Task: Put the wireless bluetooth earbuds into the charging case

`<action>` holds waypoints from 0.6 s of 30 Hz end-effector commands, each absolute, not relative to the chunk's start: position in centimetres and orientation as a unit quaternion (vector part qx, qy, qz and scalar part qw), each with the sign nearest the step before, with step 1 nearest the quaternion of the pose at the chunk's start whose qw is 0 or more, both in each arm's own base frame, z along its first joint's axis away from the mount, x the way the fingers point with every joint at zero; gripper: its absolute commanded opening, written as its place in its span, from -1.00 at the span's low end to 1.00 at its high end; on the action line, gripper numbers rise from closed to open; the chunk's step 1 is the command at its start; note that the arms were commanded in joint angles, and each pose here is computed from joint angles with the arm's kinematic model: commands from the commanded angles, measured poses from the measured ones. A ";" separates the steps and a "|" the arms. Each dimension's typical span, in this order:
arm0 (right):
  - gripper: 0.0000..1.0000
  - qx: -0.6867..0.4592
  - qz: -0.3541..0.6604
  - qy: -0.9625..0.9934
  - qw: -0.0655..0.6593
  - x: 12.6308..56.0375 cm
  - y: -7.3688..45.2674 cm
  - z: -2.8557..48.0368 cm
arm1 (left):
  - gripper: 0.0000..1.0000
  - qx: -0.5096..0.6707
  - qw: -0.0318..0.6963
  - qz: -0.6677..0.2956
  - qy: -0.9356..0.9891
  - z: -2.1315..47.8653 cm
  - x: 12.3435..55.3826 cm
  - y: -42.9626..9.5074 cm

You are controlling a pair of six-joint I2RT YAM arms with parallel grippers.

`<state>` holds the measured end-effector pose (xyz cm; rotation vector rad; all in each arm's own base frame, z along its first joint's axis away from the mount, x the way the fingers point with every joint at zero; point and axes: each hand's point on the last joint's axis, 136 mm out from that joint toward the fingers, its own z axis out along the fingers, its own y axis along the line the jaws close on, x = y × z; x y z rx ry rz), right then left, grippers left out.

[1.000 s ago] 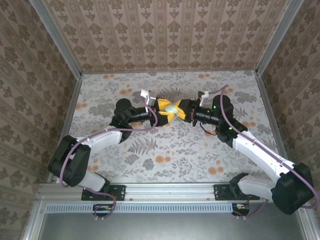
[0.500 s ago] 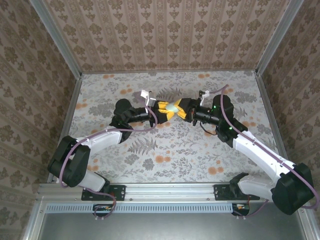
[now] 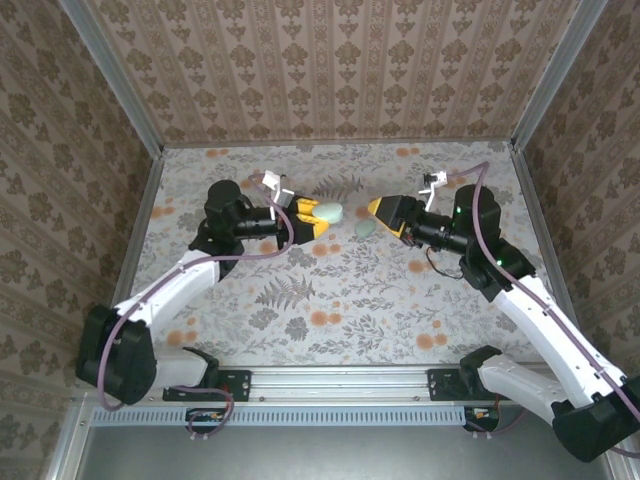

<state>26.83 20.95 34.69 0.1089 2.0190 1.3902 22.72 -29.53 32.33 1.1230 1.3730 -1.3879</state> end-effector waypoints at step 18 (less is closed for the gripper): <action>0.42 -0.339 0.479 0.724 0.362 22.8 28.9 35.5 | -0.65 0.497 0.375 -0.554 0.553 33.5 18.0 -27.1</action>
